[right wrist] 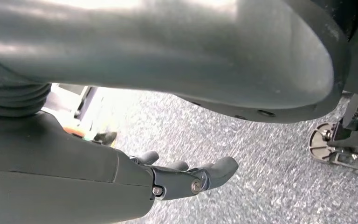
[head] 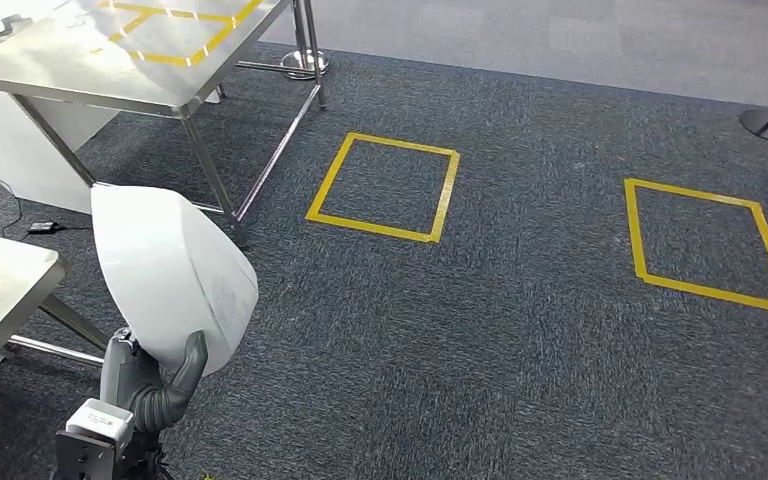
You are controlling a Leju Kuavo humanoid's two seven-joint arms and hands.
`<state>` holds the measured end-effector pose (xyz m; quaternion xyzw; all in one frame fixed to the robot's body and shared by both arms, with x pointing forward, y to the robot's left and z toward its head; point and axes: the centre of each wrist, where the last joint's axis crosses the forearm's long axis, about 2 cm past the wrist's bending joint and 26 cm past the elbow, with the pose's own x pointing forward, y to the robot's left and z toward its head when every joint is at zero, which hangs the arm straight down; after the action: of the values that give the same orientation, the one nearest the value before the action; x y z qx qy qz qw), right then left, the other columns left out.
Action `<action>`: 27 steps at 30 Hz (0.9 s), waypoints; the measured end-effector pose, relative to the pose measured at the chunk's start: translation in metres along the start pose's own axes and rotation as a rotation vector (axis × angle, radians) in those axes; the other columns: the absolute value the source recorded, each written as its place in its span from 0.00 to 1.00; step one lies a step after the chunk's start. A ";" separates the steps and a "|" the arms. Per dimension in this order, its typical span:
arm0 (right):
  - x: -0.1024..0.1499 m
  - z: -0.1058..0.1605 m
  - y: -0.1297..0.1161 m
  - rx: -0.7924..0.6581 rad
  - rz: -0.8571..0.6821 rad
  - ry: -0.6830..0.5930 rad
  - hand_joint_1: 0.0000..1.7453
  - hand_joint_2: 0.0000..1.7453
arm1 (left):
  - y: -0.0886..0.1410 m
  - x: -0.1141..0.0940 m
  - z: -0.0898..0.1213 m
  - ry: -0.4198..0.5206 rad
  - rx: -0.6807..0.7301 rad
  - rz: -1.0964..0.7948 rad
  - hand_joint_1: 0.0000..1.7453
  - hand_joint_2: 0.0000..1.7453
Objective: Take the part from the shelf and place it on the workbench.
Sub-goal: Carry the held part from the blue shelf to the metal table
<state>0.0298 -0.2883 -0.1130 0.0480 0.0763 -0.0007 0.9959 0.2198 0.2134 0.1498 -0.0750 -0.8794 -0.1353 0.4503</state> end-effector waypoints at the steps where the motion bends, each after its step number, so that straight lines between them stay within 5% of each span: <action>1: 0.000 0.000 0.000 -0.001 0.000 0.000 0.00 0.00 | 0.000 0.000 -0.001 -0.001 -0.003 0.003 1.00 1.00; 15: 0.003 0.001 -0.001 -0.018 0.005 -0.003 0.00 0.00 | 0.008 -0.005 0.005 0.000 0.047 -0.062 1.00 1.00; 24: 0.004 0.001 -0.002 -0.012 0.010 -0.010 0.00 0.00 | 0.071 -0.015 -0.009 -0.024 0.086 -0.295 1.00 1.00; 27: 0.003 0.001 -0.001 -0.007 0.011 -0.017 0.00 0.00 | 0.119 -0.030 -0.026 -0.021 0.141 -0.368 1.00 1.00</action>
<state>0.0330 -0.2898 -0.1128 0.0449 0.0674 0.0047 0.9967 0.2876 0.3188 0.1601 0.1174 -0.8902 -0.1525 0.4129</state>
